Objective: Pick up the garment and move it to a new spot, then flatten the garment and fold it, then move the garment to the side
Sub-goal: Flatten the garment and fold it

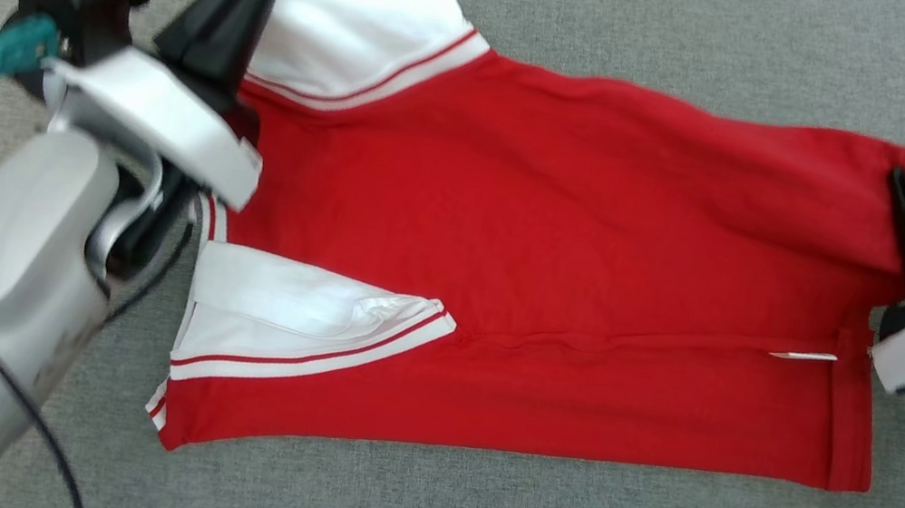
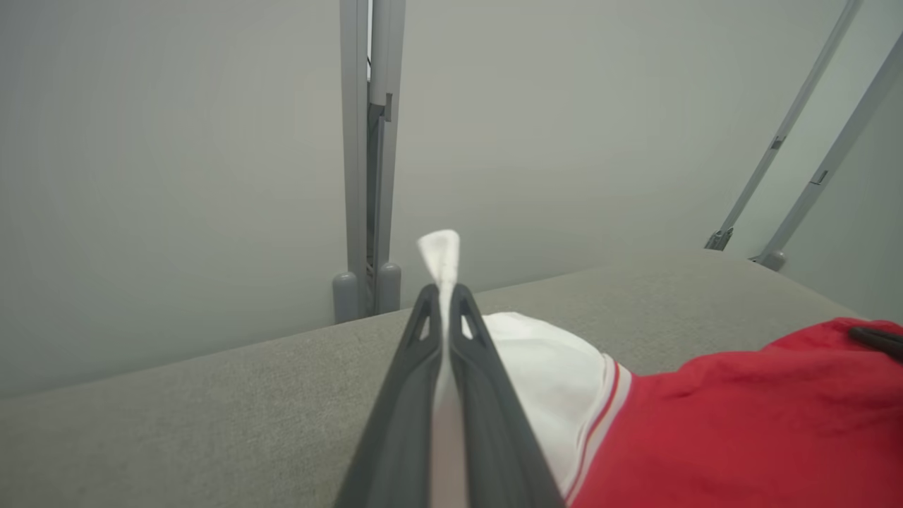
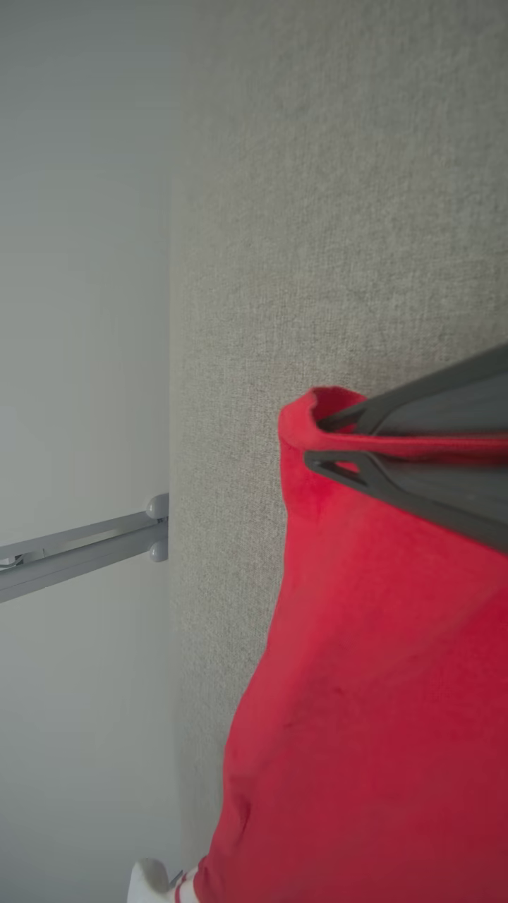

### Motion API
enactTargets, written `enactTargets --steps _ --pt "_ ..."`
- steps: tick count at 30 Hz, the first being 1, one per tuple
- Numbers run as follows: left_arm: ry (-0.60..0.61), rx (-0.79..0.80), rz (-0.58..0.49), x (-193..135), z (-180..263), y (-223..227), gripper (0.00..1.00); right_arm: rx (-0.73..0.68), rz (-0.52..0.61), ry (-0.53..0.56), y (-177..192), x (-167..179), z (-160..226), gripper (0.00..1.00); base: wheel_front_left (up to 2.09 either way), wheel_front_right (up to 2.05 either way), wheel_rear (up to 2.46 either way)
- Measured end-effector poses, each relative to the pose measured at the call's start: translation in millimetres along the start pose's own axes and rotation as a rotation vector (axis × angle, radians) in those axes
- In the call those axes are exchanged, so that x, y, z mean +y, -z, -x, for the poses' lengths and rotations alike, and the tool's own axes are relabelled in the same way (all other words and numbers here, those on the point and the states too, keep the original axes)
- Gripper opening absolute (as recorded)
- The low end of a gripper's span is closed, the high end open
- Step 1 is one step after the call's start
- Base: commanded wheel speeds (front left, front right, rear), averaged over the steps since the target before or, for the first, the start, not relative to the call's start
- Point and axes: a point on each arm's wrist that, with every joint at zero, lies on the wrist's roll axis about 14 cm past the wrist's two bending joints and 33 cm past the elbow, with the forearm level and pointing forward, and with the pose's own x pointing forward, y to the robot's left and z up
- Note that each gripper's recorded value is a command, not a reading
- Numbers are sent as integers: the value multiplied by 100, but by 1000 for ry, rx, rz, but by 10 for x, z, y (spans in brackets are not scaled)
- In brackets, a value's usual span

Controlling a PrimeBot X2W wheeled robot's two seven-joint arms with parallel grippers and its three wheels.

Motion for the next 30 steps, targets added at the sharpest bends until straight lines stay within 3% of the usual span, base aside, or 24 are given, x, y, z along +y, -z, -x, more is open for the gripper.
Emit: enactTargets --steps 9,11,20,21,22,23,24,30 --pt "-50 73 87 -184 793 145 0 84 -26 -13 209 40 397 0 0 0 0" --pt "-70 120 149 -276 1015 251 0 91 -28 9 251 -7 488 0 0 0 0" --pt "-145 244 266 -339 1415 565 0 118 -122 26 462 138 671 0 0 0 0" --pt "-151 258 280 -349 1440 612 5 124 -132 22 488 174 690 3 0 0 0" --pt "-155 275 281 -350 1463 662 23 124 -142 20 501 207 713 24 0 0 0" --pt "-163 283 283 -338 1479 691 74 124 -152 20 515 230 736 65 0 0 0" --pt "-174 289 292 -326 1491 715 100 122 -167 25 526 242 758 100 0 0 0" --pt "-254 175 272 -152 1459 554 100 44 -235 93 469 168 888 100 0 0 0"
